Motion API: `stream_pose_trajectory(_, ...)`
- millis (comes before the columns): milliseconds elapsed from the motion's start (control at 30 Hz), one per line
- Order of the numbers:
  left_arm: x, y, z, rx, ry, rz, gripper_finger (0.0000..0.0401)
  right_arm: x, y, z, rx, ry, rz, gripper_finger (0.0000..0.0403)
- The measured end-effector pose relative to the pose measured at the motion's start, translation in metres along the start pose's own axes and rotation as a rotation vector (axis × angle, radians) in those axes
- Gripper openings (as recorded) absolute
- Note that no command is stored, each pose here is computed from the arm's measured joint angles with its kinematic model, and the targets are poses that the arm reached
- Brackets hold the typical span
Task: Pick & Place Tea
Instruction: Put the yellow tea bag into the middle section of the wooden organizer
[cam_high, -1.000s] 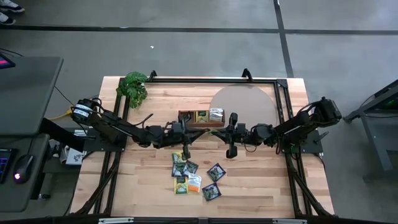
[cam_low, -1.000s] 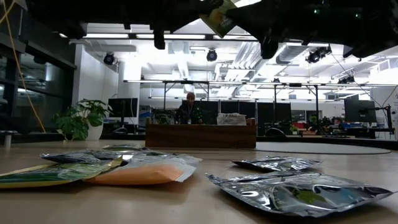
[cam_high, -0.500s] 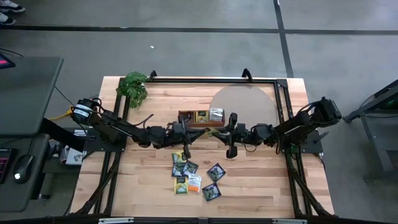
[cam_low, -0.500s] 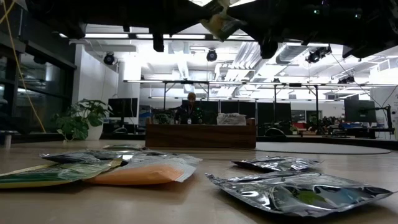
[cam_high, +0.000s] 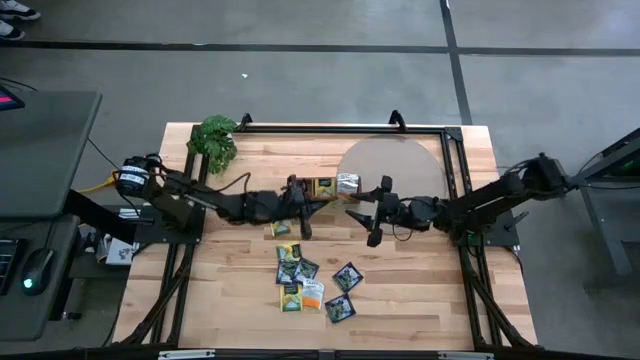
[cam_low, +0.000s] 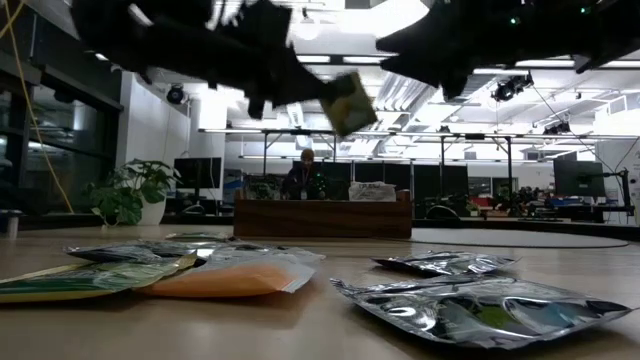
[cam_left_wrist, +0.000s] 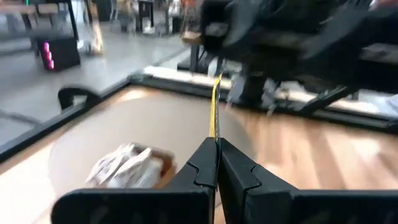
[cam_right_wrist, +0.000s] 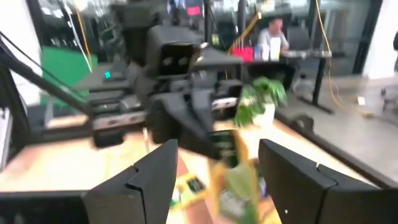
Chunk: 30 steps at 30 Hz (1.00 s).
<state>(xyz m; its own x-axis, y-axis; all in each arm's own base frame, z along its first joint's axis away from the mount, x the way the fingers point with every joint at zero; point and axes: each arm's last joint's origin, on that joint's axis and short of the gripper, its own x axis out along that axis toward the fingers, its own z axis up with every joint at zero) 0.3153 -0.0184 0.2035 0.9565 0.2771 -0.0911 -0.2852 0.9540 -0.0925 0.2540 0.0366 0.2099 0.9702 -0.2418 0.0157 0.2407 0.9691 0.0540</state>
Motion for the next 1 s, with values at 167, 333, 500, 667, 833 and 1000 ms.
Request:
stream_pose_trajectory(167,0.018,0.036,0.0,0.0,0.185,0.009,0.0,-0.008,-0.004,0.0,0.011,0.108,-0.005,0.0222)
stream_pose_trajectory(333,0.032,0.056,0.018,0.026,0.403,0.04,0.0,-0.012,-0.005,-0.003,0.007,0.17,-0.001,0.0222)
stream_pose_trajectory(500,0.042,0.062,0.037,0.085,0.496,0.048,0.0,-0.012,-0.005,-0.003,0.005,0.173,0.002,0.0222)
stream_pose_trajectory(667,0.042,0.071,0.041,0.078,0.543,0.056,0.0,-0.012,-0.005,-0.004,0.003,0.18,0.003,0.0222)
stream_pose_trajectory(833,0.043,0.085,0.039,0.041,0.572,0.049,0.0,-0.012,-0.005,-0.004,0.002,0.183,0.006,0.0222)
stream_pose_trajectory(1000,0.043,0.093,0.04,0.016,0.571,0.025,0.0,-0.012,-0.005,-0.004,0.004,0.182,0.006,0.0222)
